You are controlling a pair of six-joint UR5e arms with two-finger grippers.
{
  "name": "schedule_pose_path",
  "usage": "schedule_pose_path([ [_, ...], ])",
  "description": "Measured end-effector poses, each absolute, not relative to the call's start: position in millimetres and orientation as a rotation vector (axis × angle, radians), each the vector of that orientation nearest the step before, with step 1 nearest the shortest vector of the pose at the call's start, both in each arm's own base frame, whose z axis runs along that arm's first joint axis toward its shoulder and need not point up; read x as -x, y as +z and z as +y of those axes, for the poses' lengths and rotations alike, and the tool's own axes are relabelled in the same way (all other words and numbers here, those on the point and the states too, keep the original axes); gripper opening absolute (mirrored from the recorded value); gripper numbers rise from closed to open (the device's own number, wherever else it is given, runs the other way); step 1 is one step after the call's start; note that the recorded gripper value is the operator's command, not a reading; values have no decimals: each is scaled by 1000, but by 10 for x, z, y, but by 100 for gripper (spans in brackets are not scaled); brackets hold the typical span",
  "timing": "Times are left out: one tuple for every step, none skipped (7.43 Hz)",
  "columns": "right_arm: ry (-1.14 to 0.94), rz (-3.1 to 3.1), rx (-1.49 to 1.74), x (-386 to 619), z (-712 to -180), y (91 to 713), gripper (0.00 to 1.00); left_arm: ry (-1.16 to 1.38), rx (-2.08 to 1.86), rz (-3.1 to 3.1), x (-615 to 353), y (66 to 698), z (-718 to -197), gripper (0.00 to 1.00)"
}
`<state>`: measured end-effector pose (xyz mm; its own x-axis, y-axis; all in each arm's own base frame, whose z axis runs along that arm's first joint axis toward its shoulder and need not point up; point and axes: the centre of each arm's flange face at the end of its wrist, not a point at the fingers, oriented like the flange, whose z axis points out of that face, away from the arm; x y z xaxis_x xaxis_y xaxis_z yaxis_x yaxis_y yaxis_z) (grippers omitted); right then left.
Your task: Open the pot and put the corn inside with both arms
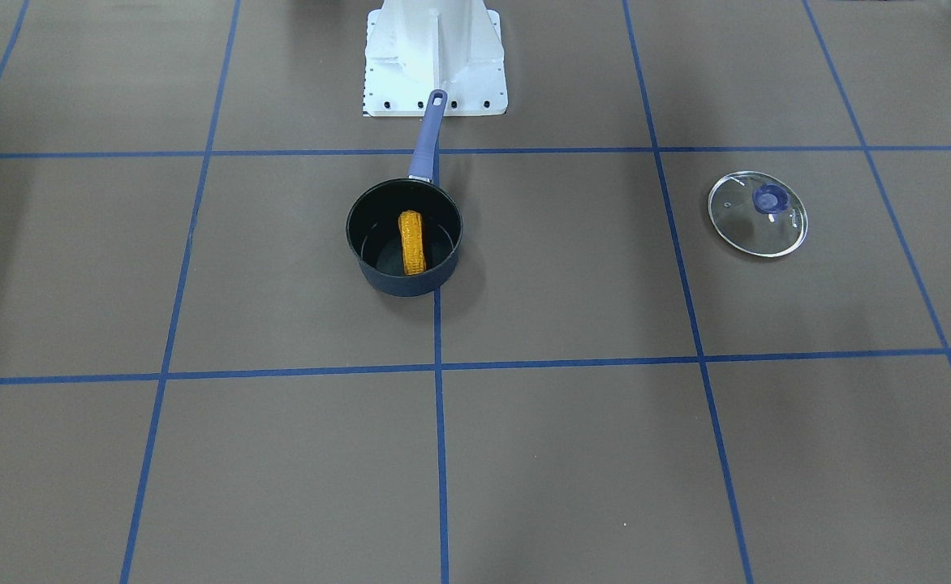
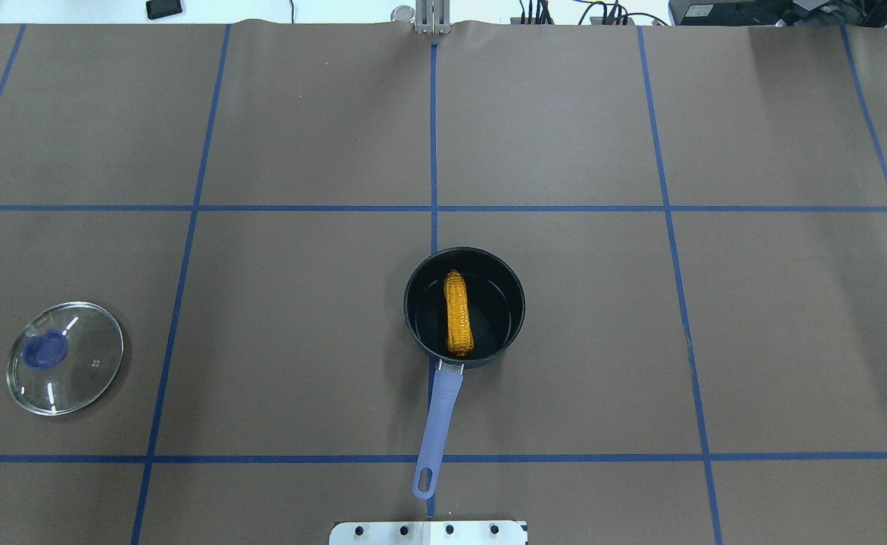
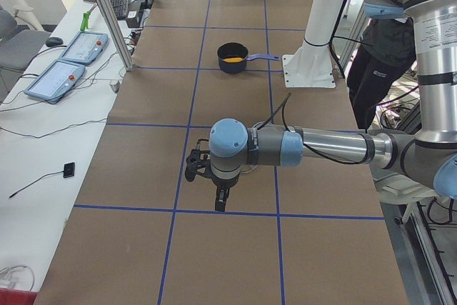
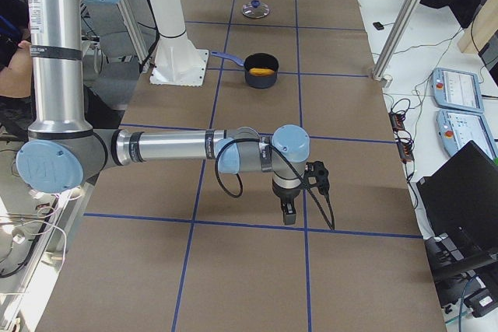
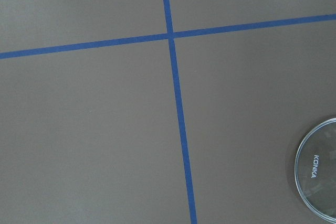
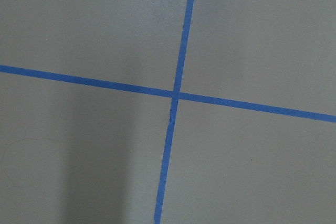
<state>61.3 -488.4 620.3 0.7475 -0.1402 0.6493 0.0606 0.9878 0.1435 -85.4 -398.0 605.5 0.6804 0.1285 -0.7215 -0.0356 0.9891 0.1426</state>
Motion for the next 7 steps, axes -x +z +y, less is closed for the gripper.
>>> schedule_pose_path([
  [-110, -719, -116, -613, -4884, 6201, 100, 93, -121, 818, 853, 6052, -3978, 99],
  [-110, -719, -117, -613, -4887, 6195, 100, 93, -122, 818, 853, 6050, -3978, 99],
  [-111, -720, -117, -611, -4887, 6193, 100, 94, -123, 818, 853, 6046, -3980, 99],
  [-111, -720, -117, -608, -4887, 6194, 100, 95, -124, 819, 850, 6041, -3983, 99],
  [-111, -721, -116, -605, -4888, 6200, 100, 95, -125, 819, 849, 6037, -3984, 99],
  [-110, -721, -112, -605, -4888, 6219, 100, 95, -125, 821, 848, 6035, -3985, 99],
  [-108, -722, -106, -604, -4886, 6249, 100, 96, -126, 822, 846, 6030, -3985, 99],
])
